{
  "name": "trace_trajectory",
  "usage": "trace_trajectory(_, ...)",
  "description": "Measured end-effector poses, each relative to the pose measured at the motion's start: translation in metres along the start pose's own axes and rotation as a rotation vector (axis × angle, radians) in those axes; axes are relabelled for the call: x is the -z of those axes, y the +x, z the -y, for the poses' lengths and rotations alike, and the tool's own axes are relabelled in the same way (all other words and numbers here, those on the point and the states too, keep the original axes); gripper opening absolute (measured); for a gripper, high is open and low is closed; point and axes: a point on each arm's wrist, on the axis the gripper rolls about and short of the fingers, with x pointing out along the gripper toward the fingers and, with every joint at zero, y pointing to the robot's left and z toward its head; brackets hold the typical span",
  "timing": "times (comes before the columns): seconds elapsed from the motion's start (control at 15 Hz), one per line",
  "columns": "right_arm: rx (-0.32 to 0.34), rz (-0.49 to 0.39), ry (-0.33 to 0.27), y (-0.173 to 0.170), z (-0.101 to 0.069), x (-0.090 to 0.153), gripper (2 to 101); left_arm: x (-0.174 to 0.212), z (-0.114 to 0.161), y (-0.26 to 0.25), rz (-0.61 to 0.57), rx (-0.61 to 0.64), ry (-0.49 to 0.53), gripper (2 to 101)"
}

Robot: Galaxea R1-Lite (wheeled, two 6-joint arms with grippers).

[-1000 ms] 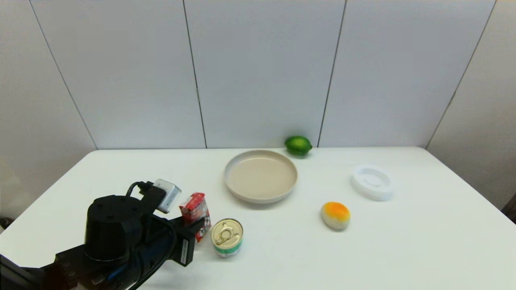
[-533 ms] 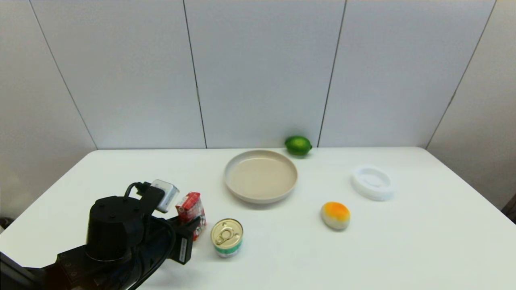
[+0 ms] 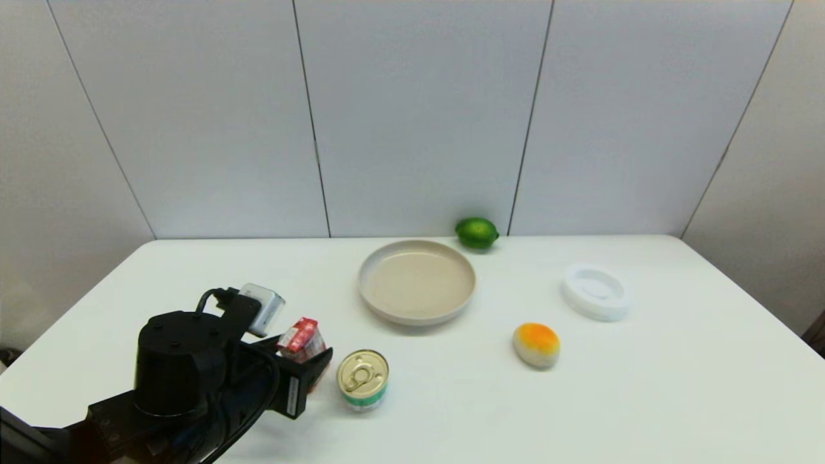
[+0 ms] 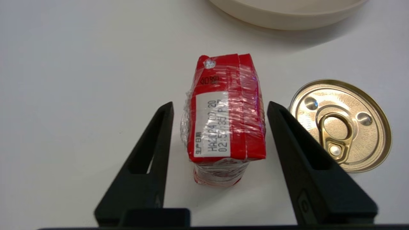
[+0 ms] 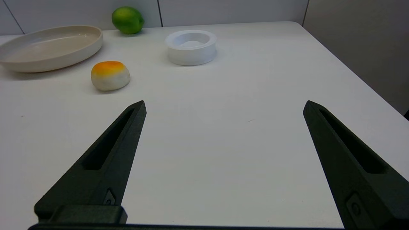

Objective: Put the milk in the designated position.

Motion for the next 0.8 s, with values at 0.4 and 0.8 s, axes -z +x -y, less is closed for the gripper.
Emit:
trace_trajectory(0.4,0.000,0.000,0.000,0.000,0.000,0.000,97.3,-0.010,-0.002,-0.016,0.041,0.006,-0.006,81.1)
trace_trajectory(0.8,0.000,0.000,0.000,0.000,0.000,0.000,97.3,-0.023,-0.013,-0.087,0.099,0.010,-0.010,89.9)
